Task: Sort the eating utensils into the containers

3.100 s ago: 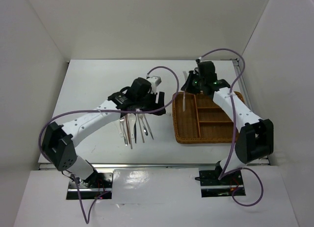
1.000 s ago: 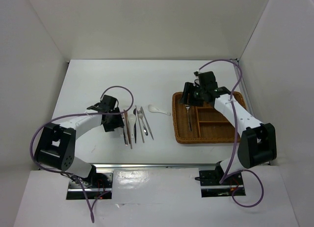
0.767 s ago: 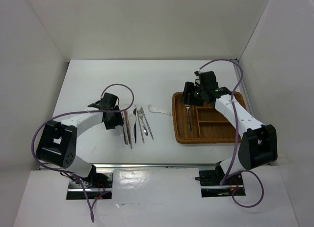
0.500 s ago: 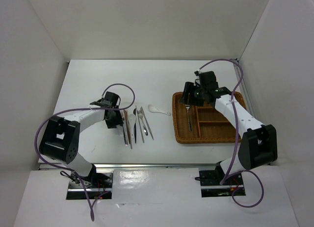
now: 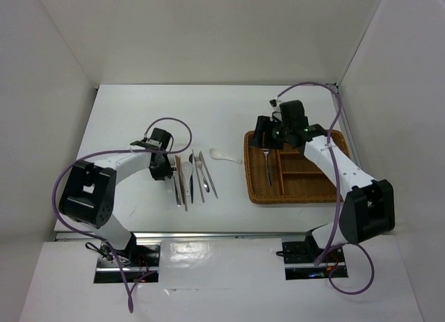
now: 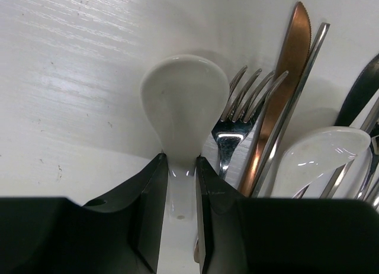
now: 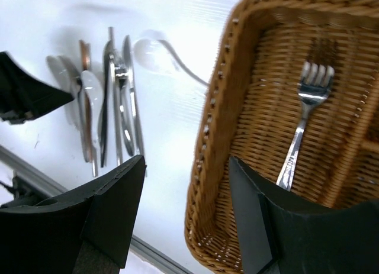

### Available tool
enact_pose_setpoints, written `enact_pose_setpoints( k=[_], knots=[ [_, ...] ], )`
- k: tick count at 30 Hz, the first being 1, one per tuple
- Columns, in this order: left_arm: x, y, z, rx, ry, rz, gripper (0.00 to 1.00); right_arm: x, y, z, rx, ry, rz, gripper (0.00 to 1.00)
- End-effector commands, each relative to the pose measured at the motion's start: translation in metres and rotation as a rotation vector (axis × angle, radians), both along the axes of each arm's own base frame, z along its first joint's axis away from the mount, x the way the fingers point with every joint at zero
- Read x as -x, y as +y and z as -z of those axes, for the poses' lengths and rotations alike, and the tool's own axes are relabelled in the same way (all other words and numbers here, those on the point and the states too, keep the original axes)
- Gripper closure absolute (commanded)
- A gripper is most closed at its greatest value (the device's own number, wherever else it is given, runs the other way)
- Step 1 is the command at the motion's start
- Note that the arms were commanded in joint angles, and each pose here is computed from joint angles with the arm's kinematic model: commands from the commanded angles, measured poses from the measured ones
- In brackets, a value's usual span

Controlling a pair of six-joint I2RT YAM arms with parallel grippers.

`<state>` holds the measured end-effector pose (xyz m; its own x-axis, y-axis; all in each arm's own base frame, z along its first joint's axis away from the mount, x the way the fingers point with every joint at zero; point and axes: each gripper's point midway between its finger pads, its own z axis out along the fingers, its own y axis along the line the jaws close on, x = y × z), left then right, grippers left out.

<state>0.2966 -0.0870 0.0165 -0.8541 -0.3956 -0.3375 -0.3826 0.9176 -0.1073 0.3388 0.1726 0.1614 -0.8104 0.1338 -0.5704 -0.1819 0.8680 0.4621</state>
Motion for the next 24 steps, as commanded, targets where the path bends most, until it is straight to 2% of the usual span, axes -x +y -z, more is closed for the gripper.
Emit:
enact_pose_setpoints(
  k=[1,9,13,18,24],
  knots=[
    [0.01,0.005,0.005,-0.036,0.039,-0.019,0.83,0.001,0.023,-0.041,-0.068,-0.149,-0.098,0.34],
    [-0.008,-0.038,-0.064,0.13,-0.168,0.133,0.84,0.009,0.053,-0.058,-0.179,-0.192,-0.212,0.34],
    [-0.003,-0.056,-0.083,0.166,-0.2,0.22,0.84,0.012,0.068,-0.059,-0.219,-0.188,-0.253,0.34],
    [0.003,-0.103,-0.108,0.286,-0.268,0.387,0.84,0.012,0.093,-0.056,-0.266,-0.176,-0.304,0.34],
    [0.009,-0.151,-0.128,0.358,-0.335,0.519,0.84,0.025,0.124,-0.048,-0.313,-0.145,-0.371,0.34]
  ],
)
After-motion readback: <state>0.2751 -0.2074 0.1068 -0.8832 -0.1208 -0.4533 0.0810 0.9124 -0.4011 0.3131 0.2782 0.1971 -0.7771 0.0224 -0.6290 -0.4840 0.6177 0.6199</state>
